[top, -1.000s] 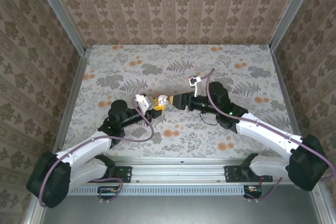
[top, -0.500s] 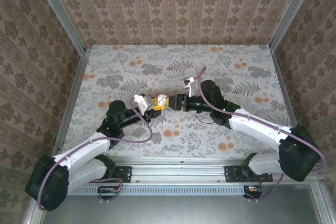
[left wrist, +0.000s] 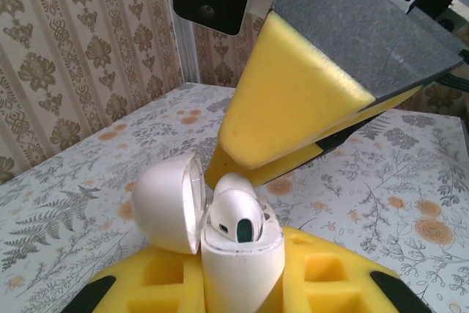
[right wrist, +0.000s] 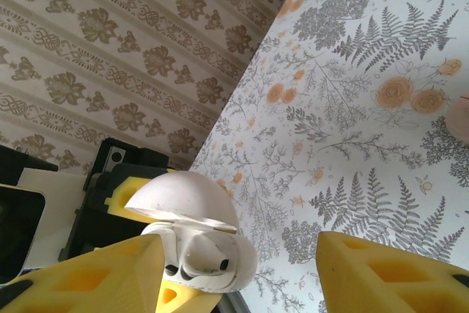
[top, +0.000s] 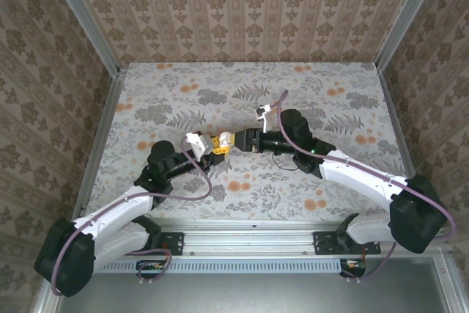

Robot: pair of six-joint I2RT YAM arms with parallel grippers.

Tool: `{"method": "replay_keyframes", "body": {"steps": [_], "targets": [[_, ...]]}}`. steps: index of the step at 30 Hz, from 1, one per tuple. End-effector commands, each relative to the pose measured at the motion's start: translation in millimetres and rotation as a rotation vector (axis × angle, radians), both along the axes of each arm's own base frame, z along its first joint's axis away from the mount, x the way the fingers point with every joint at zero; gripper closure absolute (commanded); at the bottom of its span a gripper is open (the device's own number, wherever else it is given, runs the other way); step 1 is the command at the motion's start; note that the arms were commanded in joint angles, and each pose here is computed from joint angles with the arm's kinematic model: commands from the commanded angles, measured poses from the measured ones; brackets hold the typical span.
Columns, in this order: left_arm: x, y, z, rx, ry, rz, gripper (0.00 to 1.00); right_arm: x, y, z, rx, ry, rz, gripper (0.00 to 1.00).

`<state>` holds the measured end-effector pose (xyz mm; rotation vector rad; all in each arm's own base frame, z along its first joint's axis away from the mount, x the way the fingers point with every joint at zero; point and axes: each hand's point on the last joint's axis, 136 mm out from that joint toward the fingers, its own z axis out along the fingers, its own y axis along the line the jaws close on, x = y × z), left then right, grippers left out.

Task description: Insert wireless bluetooth earbuds into charging case

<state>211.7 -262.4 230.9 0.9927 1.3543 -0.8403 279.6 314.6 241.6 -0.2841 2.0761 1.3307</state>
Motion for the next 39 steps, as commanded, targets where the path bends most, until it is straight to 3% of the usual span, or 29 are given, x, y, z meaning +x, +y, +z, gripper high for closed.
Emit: {"method": "replay_keyframes", "body": {"steps": [1,9,13,15,19,27,39], "targets": [[-8,-4,22,-0.045,-0.034,-0.046,0.91,-4,-10,21,0.021,-0.111,0.013,0.42],[-20,-11,35,-0.081,-0.019,-0.143,0.90,-22,-50,47,-0.027,-0.389,-0.030,0.42],[-26,-16,44,-0.096,-0.014,-0.198,0.90,-32,-67,53,-0.077,-0.528,-0.051,0.28],[-29,-19,48,-0.102,-0.008,-0.228,0.90,-37,-74,56,-0.089,-0.585,-0.071,0.15],[-38,-22,56,-0.117,-0.019,-0.277,0.90,-57,-72,58,-0.127,-0.745,0.051,0.10],[-50,-25,62,-0.117,-0.043,-0.323,0.90,-79,-54,43,-0.195,-0.879,0.323,0.11],[-54,-27,63,-0.112,-0.060,-0.330,0.90,-69,-24,42,-0.141,-0.857,0.484,0.19]]}}
